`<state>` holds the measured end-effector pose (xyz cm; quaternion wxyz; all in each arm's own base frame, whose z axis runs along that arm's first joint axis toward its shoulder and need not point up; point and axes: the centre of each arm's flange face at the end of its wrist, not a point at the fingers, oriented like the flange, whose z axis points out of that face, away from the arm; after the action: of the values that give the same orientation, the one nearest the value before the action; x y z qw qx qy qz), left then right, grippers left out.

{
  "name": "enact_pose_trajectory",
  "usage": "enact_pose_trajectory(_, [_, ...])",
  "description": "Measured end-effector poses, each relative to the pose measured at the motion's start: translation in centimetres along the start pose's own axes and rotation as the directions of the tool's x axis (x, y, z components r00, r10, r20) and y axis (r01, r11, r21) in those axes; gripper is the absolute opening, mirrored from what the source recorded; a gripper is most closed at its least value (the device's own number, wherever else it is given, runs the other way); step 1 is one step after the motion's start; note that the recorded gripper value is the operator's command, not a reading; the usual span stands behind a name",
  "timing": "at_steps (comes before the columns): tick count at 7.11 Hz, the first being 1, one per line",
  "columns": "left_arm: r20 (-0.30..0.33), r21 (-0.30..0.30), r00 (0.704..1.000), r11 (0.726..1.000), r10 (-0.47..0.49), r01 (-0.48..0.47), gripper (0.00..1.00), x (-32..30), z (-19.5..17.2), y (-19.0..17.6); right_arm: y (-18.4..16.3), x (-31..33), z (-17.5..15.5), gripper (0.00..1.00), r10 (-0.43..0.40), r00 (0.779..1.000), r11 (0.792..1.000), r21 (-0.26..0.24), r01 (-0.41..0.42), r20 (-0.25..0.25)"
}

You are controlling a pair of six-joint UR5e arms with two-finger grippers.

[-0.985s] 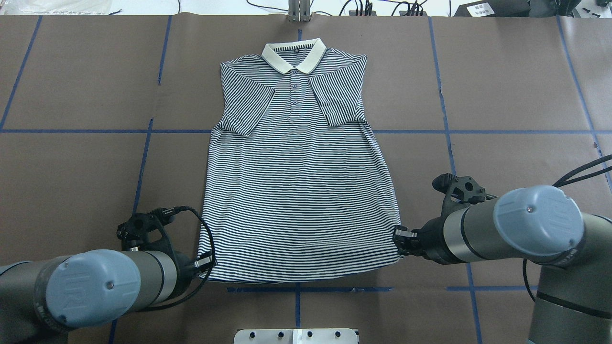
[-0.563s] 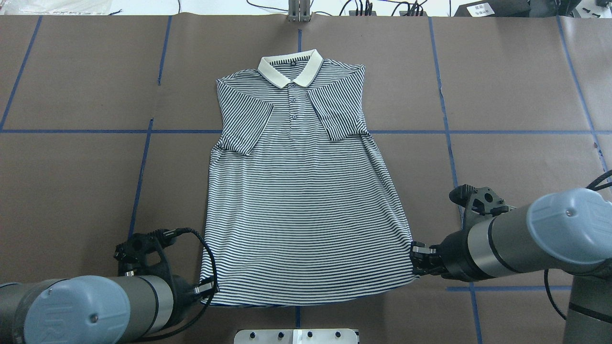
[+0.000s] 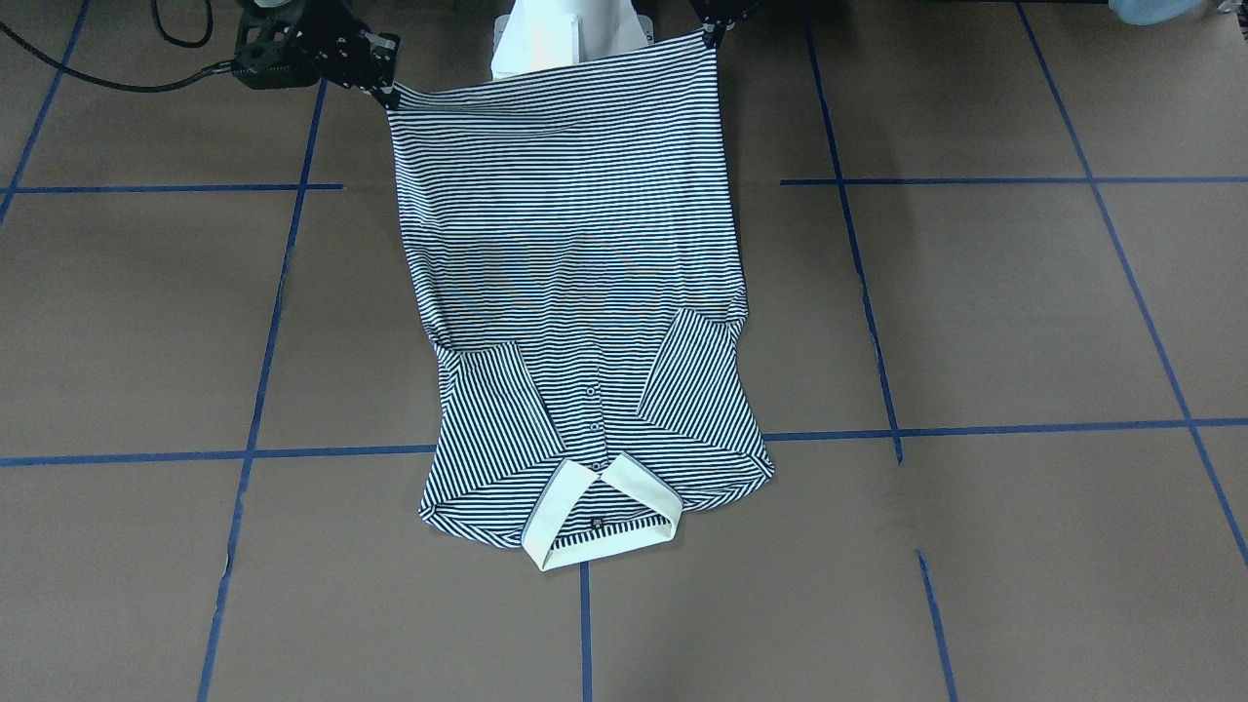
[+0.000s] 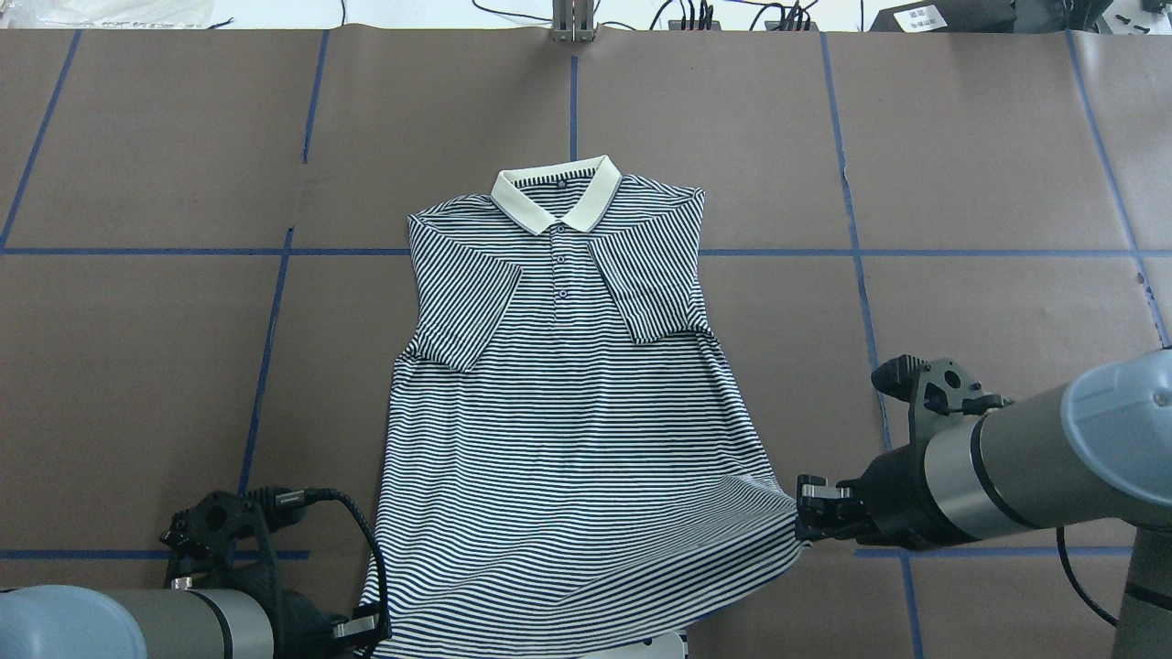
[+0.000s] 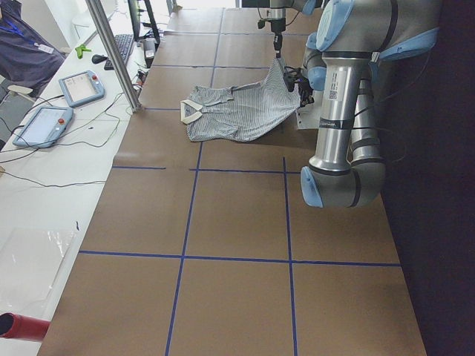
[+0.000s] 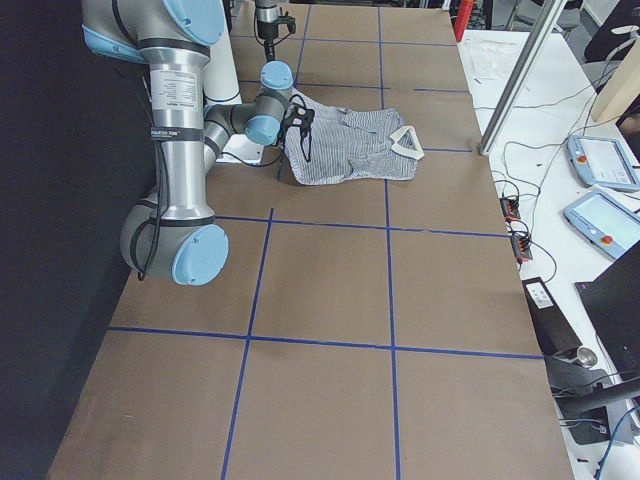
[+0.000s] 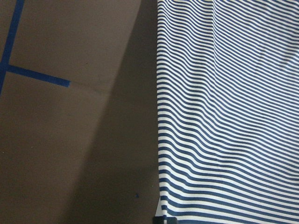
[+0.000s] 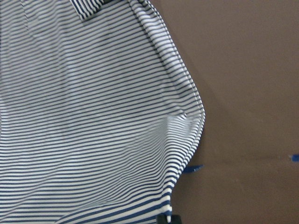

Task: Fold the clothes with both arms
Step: 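Lift the hem with both grippers and fold it toward the collar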

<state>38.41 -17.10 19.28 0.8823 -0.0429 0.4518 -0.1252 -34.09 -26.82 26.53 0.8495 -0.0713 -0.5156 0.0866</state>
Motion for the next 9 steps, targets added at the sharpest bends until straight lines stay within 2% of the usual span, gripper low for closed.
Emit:
enact_pose_trajectory(2, [0.002,0.111,1.0,0.994,-0.014,0.014,0.0,0.7,-0.3,-6.4,-5.3,-1.7,-1.0,0.0,-0.026,0.999,0.994,0.105,0.023,0.032])
enact_pose_trajectory(4, [0.043,0.175,0.999,0.984,-0.029,0.021,0.0,1.5,0.9,-12.4,-11.6,-3.9,-0.7,0.0,0.004,0.999,0.981,0.195,-0.012,0.039])
enact_pose_trajectory(6, [0.078,0.236,0.996,0.971,-0.048,0.028,0.0,2.2,2.5,-17.8,-16.8,-5.5,0.8,0.0,0.004,1.0,0.967,0.256,-0.005,0.006])
enact_pose_trajectory(9, [0.065,0.3,0.996,0.953,-0.053,0.032,0.0,3.1,5.3,-24.6,-22.9,-7.5,3.5,0.0,0.034,0.998,0.952,0.306,-0.019,-0.045])
